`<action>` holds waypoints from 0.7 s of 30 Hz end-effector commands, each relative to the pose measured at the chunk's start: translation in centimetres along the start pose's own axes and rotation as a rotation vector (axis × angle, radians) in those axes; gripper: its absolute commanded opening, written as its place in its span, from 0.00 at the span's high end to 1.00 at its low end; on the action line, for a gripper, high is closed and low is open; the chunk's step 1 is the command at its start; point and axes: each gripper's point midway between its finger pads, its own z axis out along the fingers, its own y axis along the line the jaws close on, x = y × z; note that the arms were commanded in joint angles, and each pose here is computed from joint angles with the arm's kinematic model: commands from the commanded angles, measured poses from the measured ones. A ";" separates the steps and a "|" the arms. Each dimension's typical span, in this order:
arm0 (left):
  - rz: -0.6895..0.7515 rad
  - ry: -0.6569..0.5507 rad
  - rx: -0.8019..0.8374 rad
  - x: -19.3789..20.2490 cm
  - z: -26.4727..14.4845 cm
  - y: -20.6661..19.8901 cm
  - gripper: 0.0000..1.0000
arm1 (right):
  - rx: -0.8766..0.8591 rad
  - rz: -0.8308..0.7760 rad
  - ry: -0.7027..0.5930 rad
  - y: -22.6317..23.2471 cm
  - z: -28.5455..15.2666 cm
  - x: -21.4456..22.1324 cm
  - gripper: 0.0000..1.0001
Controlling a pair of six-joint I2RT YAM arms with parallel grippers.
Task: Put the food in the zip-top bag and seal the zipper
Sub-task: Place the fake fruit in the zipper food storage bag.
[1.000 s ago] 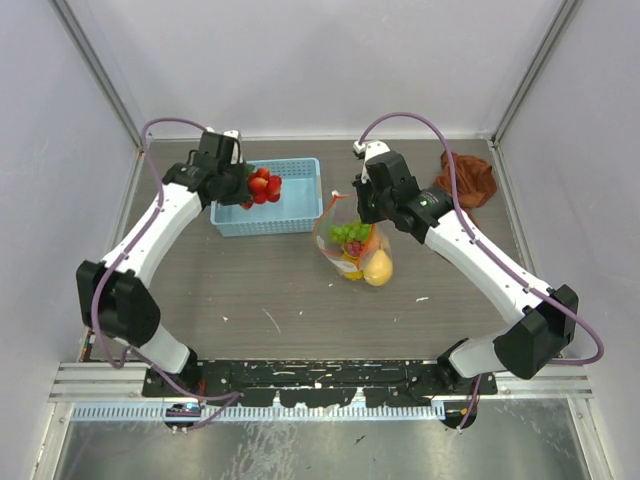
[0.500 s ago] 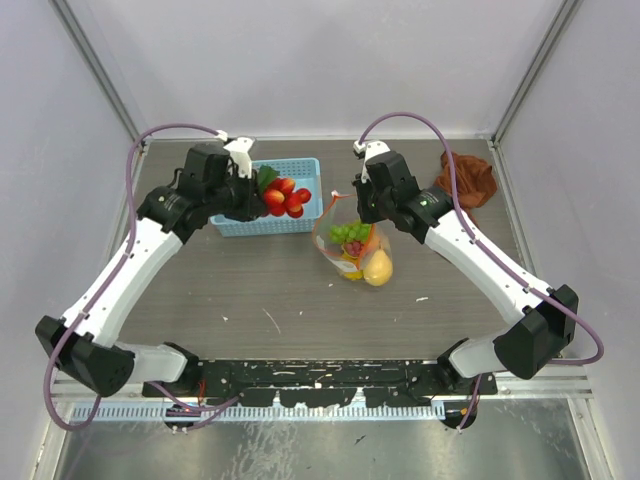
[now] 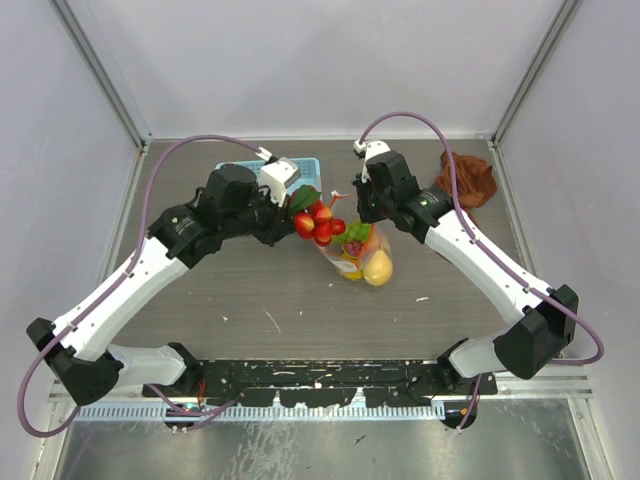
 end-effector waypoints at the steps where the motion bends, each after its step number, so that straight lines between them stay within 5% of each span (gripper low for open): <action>1: 0.108 -0.131 0.007 -3.1 -0.2 -1.3 1.00 | -0.028 0.022 -0.074 0.6 -0.4 -2.1 1.00; 21: 0.343 -0.100 -0.080 -3.7 2.8 -3.5 1.00 | -0.046 0.026 -0.068 1.0 -0.3 -2.0 1.00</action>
